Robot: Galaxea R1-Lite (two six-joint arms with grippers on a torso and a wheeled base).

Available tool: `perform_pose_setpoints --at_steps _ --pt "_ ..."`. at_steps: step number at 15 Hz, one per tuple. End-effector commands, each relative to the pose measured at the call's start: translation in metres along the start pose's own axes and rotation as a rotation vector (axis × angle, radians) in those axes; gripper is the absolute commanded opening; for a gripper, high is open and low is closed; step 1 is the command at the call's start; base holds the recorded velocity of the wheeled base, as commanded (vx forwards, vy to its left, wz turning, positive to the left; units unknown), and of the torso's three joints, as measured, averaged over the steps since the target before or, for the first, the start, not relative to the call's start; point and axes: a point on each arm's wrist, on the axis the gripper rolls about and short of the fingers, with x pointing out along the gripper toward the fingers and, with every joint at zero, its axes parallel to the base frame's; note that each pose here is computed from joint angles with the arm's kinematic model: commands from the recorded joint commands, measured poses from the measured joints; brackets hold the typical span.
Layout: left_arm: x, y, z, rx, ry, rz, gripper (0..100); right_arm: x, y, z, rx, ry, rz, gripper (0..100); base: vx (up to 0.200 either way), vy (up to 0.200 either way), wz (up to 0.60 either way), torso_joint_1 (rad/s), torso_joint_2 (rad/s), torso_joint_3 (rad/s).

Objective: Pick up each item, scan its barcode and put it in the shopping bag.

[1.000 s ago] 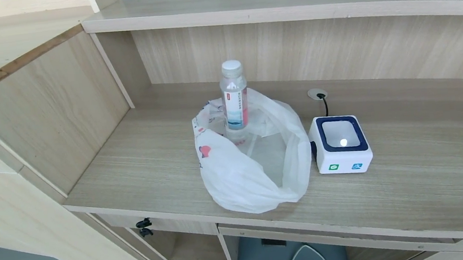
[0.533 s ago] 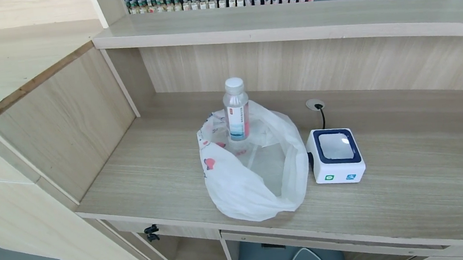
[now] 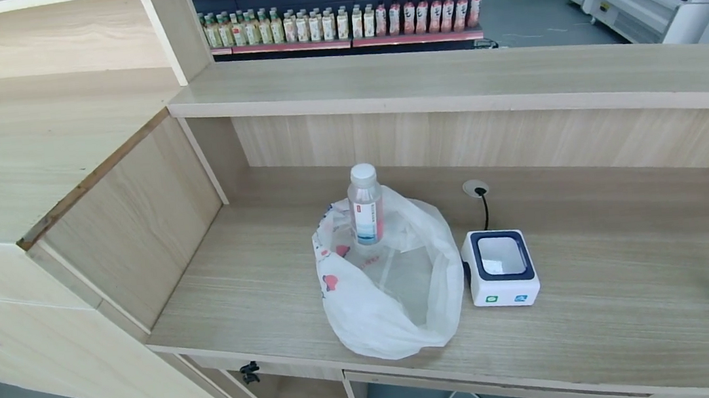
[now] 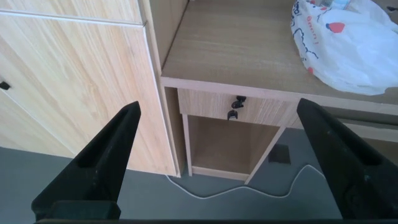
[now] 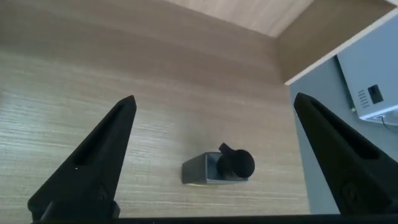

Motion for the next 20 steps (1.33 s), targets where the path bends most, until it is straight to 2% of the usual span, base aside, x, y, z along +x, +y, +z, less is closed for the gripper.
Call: perform_pose_setpoints --at_steps 1,3,5,9,12,14,18,20 --pt "0.000 0.000 0.000 0.000 0.000 -0.001 100 0.016 -0.005 -0.031 0.060 0.172 -0.006 100 0.000 0.000 0.00 0.207 -0.55 -0.359" --pt "0.000 0.000 0.000 0.000 0.000 0.001 100 0.031 -0.011 -0.047 0.089 0.244 -0.009 100 0.000 0.000 0.00 0.102 -0.31 -0.176" --pt "0.000 0.000 0.000 0.000 0.000 -0.001 100 0.038 -0.019 -0.050 0.100 0.245 -0.022 100 0.000 0.000 0.00 0.018 -0.03 -0.023" --pt "0.000 0.000 0.000 0.000 0.000 0.001 100 0.020 -0.028 -0.035 0.122 0.086 0.099 100 0.000 0.000 0.00 0.000 0.00 0.000" --pt "0.000 0.000 0.000 0.000 0.000 0.001 100 0.020 -0.033 -0.019 0.142 0.022 0.099 100 0.000 0.000 0.00 0.000 0.00 0.000" --pt "0.000 0.000 0.000 0.000 0.000 0.001 100 0.024 -0.037 -0.008 0.156 -0.016 0.101 100 0.000 0.000 0.00 0.000 0.00 0.000" --pt "0.000 0.000 0.000 -0.002 0.000 -0.001 100 0.025 -0.027 0.002 0.138 -0.056 0.146 100 0.000 0.000 0.00 0.000 0.00 0.000" --pt "0.000 0.000 0.000 -0.002 0.000 0.001 100 0.027 -0.030 0.007 0.130 -0.071 0.140 100 -0.200 0.000 0.00 0.002 0.00 0.000"
